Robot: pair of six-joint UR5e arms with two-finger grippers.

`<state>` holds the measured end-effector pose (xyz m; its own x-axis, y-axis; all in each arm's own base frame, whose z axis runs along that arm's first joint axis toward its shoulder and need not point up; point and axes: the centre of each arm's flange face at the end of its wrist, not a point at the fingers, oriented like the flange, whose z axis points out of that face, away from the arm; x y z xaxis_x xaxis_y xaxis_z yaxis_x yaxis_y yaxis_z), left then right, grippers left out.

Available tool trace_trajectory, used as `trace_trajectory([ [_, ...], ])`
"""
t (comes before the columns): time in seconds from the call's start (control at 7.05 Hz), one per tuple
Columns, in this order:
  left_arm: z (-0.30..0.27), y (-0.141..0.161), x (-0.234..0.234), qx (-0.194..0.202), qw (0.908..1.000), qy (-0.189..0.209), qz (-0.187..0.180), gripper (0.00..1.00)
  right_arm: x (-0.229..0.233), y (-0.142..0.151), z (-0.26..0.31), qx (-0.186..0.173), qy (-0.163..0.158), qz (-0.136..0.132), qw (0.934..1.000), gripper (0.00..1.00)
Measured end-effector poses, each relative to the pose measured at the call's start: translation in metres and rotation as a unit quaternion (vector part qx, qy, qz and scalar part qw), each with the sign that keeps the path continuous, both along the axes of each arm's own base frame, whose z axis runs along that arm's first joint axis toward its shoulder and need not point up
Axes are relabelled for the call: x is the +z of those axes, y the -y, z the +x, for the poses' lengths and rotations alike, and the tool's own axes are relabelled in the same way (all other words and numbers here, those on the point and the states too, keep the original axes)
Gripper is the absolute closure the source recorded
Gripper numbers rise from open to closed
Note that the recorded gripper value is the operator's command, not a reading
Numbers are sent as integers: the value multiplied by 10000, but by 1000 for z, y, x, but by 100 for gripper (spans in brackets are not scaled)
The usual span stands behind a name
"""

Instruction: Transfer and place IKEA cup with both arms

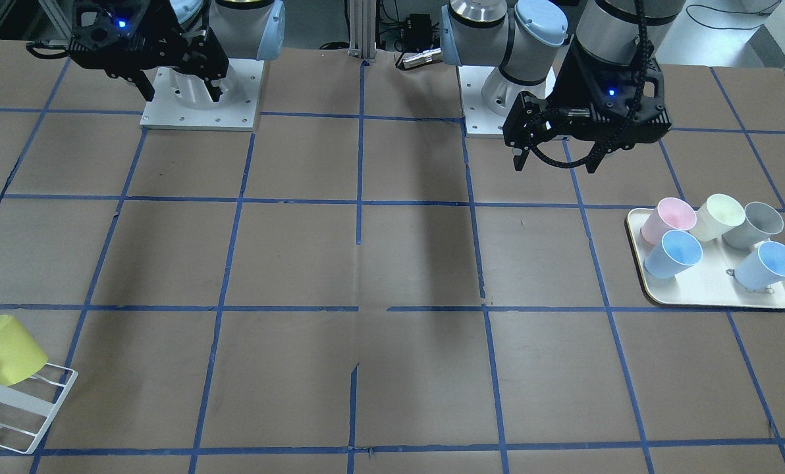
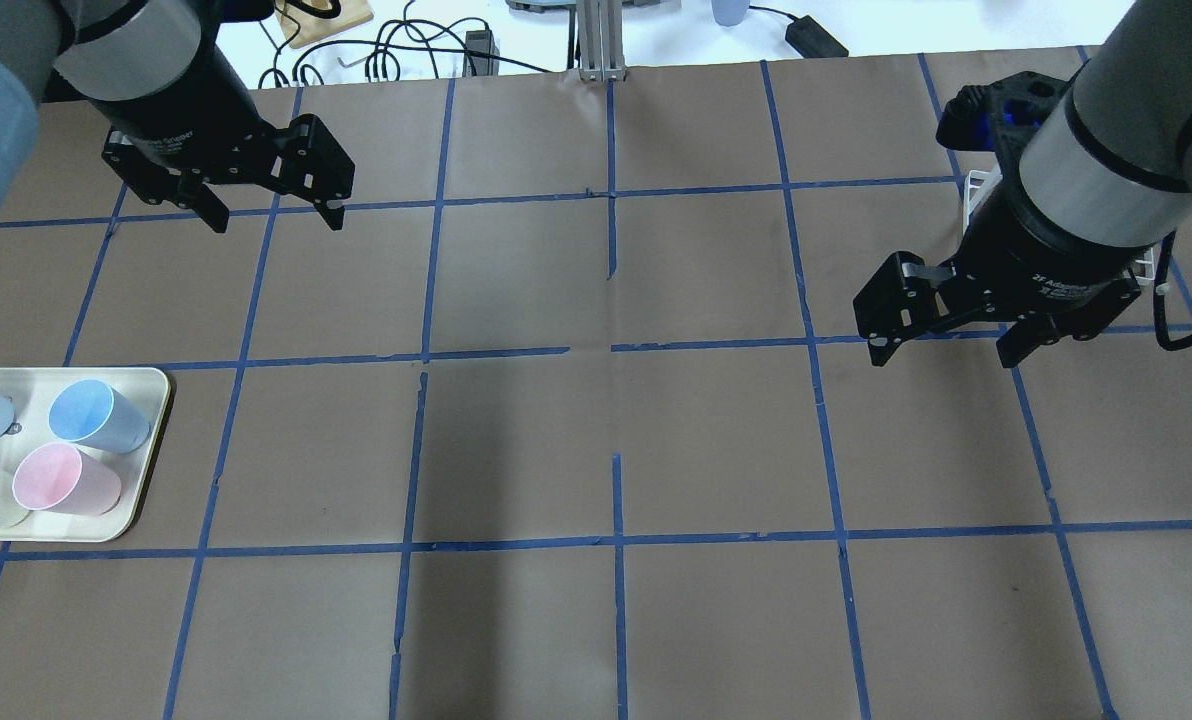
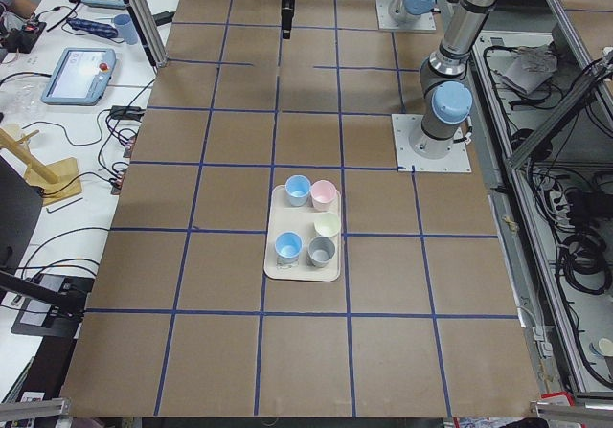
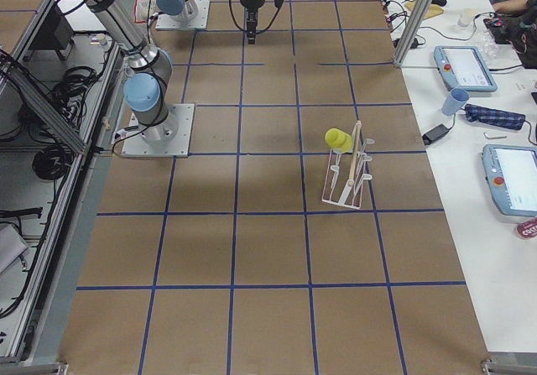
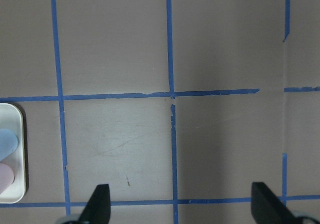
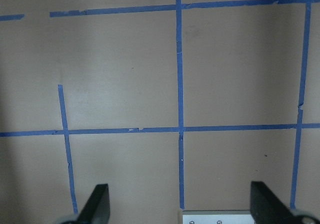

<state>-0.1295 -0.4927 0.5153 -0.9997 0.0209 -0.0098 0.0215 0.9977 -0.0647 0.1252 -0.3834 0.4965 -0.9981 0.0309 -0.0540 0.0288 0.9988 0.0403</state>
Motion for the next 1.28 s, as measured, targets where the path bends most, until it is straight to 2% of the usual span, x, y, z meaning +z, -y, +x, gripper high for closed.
trace_trajectory([
  [1.28, 0, 0, 0, -3, 10000, -6, 0, 0, -4, 2, -3, 0, -25, 45, 10000, 0],
])
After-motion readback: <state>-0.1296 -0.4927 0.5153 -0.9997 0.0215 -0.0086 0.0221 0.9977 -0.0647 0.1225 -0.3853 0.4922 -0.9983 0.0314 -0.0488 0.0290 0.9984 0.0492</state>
